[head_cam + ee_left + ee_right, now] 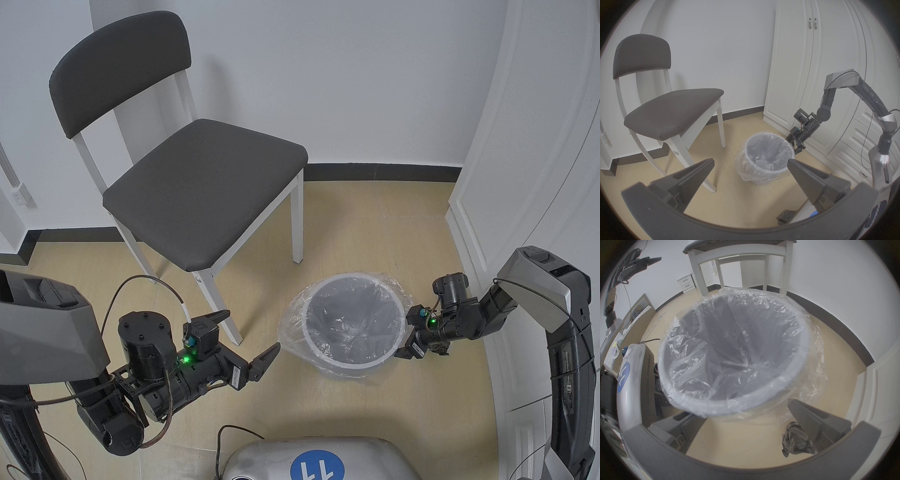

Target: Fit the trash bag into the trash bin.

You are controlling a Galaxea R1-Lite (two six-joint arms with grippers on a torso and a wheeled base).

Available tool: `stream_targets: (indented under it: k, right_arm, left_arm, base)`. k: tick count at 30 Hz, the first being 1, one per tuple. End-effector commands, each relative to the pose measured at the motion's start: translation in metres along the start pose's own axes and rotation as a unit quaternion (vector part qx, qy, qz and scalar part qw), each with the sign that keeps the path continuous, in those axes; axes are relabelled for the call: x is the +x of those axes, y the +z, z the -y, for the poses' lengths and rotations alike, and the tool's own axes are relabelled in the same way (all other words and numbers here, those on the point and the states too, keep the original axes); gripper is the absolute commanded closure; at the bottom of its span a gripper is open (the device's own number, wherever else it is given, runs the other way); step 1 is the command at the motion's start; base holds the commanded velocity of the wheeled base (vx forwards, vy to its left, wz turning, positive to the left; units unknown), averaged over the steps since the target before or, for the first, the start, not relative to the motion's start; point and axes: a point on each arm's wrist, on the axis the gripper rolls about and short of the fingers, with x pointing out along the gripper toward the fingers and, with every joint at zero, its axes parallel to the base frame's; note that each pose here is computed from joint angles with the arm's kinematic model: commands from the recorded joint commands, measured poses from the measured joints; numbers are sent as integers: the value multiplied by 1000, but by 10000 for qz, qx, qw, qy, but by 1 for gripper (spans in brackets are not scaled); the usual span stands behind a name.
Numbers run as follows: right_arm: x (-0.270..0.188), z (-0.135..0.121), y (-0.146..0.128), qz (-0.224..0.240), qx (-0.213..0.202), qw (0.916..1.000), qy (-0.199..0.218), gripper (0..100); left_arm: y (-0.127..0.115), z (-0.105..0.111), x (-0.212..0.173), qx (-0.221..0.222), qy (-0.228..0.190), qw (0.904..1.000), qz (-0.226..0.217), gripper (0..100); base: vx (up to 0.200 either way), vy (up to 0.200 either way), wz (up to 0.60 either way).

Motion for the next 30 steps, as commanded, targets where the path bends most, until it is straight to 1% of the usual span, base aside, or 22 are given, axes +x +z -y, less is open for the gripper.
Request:
stream_targets:
  k: [1,6,14,15,18,22,30]
  right_arm:
    - [12,-1,-2,-21,41,10000,47,100]
    - [13,5,2,42,47,10000,-28,100]
    - [18,23,7,-118,187,9998,5,100]
    - [22,32,5,-119,196,9997,-102,100]
    - [34,40,-4,-160,253,9994,-169,100]
    - [42,40,-6,-245,265,9992,-148,100]
    - [50,42,-7,-217,233,9994,-168,100]
  left_arm:
    - [1,-1,0,-3,18,10000,31,0]
    - [1,0,0,-2,9,10000,17,0]
    - [1,-1,0,-3,17,10000,23,0]
    - [0,0,1,-3,7,10000,2,0]
    - [-1,0,1,-4,5,10000,-14,0]
    - [-2,0,2,-5,2,10000,-29,0]
    - [-5,0,5,-7,-4,10000,-74,0]
  base:
    - [0,0,0]
    - [0,0,0]
    - [0,0,0]
    - [0,0,0]
    - [0,0,0]
    - [0,0,0]
    - [0,0,0]
